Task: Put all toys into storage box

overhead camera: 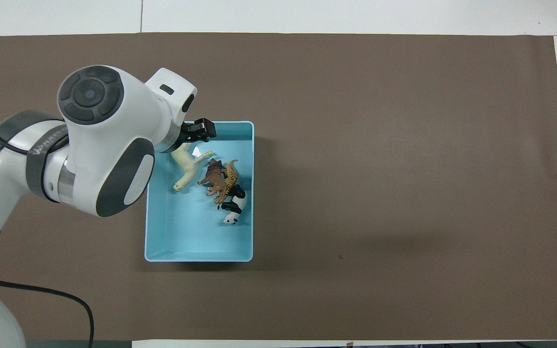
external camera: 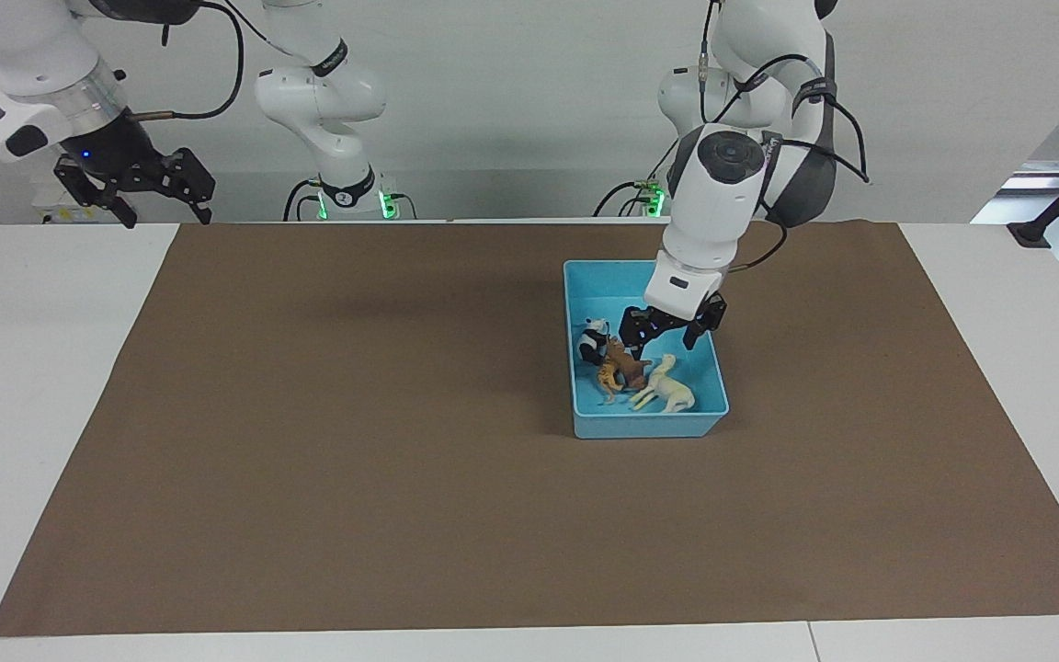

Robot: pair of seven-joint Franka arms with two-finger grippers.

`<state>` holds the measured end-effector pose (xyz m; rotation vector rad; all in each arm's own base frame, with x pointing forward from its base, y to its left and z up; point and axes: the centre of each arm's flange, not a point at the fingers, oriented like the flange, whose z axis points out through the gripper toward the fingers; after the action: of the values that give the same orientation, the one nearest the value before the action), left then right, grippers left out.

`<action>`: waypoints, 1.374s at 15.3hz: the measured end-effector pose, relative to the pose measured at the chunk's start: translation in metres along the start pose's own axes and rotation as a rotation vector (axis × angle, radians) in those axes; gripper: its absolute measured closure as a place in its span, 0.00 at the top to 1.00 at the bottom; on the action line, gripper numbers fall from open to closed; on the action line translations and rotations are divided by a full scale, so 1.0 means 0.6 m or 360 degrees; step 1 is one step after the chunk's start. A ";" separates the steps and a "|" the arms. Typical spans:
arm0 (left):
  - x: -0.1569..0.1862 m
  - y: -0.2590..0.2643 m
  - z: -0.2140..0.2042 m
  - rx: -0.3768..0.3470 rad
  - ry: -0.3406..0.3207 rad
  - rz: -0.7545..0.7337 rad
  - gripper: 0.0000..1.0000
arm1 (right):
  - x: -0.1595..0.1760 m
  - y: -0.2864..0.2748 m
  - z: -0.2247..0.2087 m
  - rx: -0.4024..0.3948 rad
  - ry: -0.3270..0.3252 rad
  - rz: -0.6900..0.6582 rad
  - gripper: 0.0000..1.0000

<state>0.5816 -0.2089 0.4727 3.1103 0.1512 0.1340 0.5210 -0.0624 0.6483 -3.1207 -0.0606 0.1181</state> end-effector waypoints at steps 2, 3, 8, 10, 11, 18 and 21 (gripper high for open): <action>0.036 -0.101 -0.037 0.0023 0.0010 0.0051 1.00 | -0.006 -0.002 -0.005 -0.0001 0.0012 -0.0005 1.00; 0.049 -0.157 -0.060 0.0036 0.0013 0.0059 1.00 | -0.008 -0.002 -0.008 -0.0003 0.0021 -0.0005 1.00; 0.034 -0.331 -0.184 0.0097 -0.0023 -0.0007 1.00 | -0.012 -0.003 -0.014 -0.0004 0.0037 -0.0006 1.00; 0.010 -0.355 -0.209 0.0118 -0.0094 -0.0038 1.00 | -0.012 -0.003 -0.012 -0.0004 0.0033 -0.0002 1.00; 0.001 -0.365 -0.213 0.0125 -0.0135 -0.0043 1.00 | -0.012 -0.002 -0.011 -0.0007 0.0030 0.0002 1.00; -0.006 -0.372 -0.220 0.0129 -0.0196 -0.0044 1.00 | -0.011 -0.005 -0.007 -0.0036 0.0018 -0.0002 1.00; 0.002 -0.399 -0.228 0.0121 -0.0180 -0.0085 1.00 | -0.011 -0.006 -0.007 -0.0036 0.0018 -0.0003 1.00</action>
<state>0.5481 0.0322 0.6021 3.1755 0.2417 -0.0497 0.5143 -0.0594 0.6528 -3.1436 -0.0654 0.1005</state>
